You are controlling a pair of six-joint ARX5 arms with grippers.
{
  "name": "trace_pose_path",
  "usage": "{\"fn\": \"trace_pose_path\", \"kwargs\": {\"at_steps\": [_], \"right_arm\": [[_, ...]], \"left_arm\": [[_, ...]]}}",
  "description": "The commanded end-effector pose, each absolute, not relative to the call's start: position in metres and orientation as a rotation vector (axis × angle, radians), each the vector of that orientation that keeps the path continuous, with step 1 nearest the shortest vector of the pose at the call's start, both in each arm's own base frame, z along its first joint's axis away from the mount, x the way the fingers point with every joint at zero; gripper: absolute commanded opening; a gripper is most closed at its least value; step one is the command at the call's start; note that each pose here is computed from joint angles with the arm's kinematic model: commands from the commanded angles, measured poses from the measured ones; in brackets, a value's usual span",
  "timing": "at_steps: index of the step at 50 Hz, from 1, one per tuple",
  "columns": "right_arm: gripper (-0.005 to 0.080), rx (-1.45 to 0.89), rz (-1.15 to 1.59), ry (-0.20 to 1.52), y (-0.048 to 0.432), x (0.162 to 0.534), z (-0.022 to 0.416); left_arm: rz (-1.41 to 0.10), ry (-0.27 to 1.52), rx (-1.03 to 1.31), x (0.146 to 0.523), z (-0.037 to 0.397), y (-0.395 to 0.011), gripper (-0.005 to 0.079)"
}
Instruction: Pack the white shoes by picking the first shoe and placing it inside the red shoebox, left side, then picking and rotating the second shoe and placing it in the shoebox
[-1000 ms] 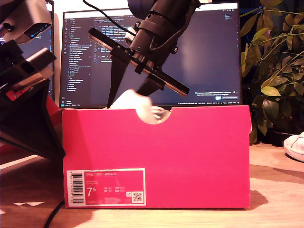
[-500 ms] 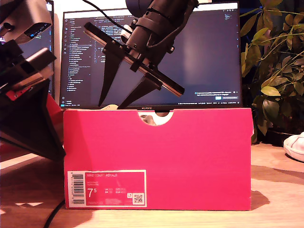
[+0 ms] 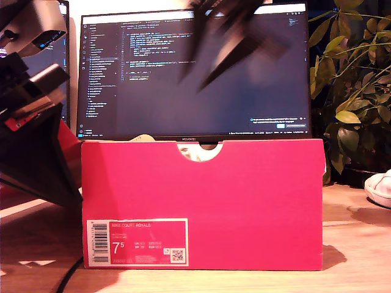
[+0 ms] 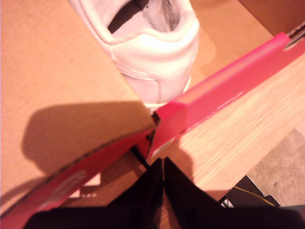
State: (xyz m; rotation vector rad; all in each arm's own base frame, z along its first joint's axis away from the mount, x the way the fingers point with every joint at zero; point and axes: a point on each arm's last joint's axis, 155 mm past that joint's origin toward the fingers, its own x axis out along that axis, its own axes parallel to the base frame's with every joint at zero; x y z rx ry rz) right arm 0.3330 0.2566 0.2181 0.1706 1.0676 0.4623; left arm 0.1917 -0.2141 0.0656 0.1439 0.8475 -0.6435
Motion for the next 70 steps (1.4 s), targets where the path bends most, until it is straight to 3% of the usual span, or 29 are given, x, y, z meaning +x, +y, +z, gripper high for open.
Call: {"fn": "trace_pose_path", "kwargs": {"at_steps": [1,20,34,40,50,56,70], "right_arm": [[0.0235,0.222,0.359,1.106,0.242,0.342,0.206],[0.0230,0.589,-0.041,0.884,0.186,0.408,0.229],[0.0233,0.851,-0.404,0.793,0.138,0.409,0.222],[0.0233,0.788,-0.558,0.809,0.110,0.389,0.209],[0.0229,0.470,-0.848,0.842,0.042,0.332,0.201],[0.0230,0.379,-0.835,0.842,0.036,0.332,0.205],[0.0230,0.419,-0.812,0.852,0.043,0.336,0.202]], "left_arm": [[-0.648,0.844,0.153,0.192,0.066,-0.215,-0.0019],[-0.653,0.841,0.162,0.192,0.066,-0.215,-0.0019],[-0.684,0.846,0.191,0.188,0.064,-0.216,-0.0019],[-0.697,0.836,0.217,0.188,0.064,-0.216,-0.0019],[-0.701,0.835,0.216,0.188,0.065,-0.217,-0.0019],[-0.704,0.833,0.214,0.188,0.065,-0.218,-0.0019],[-0.709,0.810,0.201,0.191,0.070,-0.221,-0.0019]]}}
